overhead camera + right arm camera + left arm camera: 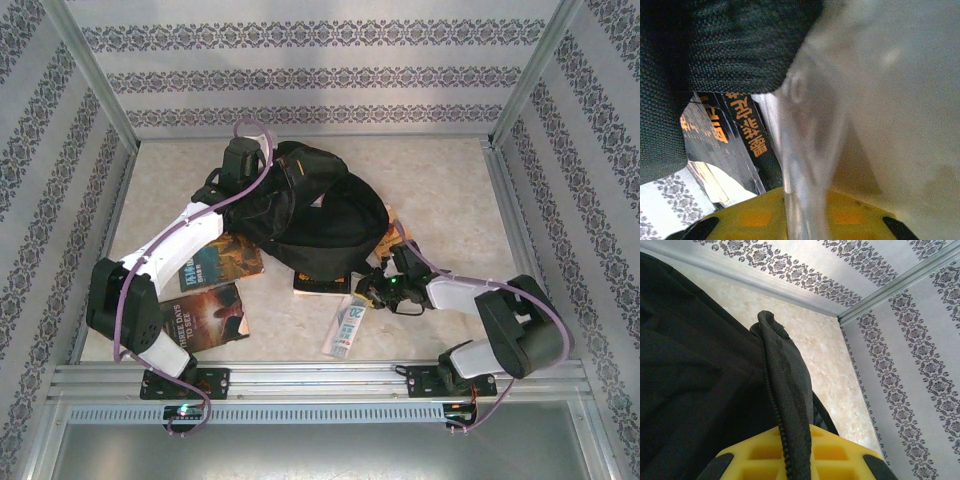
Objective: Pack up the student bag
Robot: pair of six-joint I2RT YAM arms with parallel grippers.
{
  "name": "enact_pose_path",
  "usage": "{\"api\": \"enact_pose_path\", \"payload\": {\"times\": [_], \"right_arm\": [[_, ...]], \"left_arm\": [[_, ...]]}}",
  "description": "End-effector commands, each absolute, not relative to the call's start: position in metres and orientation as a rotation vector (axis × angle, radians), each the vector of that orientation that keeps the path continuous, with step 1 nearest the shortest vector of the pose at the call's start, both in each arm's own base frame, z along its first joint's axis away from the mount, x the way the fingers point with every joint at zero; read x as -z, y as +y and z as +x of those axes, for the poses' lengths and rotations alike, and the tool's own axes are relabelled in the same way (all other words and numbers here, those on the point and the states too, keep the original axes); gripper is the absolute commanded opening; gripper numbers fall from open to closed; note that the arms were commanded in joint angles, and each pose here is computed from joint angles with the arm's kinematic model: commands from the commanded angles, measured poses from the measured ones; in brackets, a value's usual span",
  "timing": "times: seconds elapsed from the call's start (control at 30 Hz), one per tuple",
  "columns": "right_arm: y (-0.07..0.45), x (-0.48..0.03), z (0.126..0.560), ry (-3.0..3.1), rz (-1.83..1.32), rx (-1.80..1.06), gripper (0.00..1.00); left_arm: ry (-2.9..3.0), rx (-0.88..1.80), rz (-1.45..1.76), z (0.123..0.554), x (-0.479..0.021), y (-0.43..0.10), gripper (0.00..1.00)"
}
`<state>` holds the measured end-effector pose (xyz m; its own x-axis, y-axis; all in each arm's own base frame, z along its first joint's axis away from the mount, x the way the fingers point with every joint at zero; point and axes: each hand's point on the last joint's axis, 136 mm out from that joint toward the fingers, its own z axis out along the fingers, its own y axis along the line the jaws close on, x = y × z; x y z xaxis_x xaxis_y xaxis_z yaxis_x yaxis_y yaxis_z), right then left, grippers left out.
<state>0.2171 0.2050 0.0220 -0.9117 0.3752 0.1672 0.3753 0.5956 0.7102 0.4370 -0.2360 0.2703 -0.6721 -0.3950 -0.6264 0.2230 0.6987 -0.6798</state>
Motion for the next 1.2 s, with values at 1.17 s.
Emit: {"api": "enact_pose_path", "payload": {"times": [1.17], "right_arm": [[0.136,-0.285,0.379,-3.214,-1.746,1.595,0.00]], "left_arm": [[1.855,1.010,-0.070,0.449,-0.373,-0.234,0.00]]}}
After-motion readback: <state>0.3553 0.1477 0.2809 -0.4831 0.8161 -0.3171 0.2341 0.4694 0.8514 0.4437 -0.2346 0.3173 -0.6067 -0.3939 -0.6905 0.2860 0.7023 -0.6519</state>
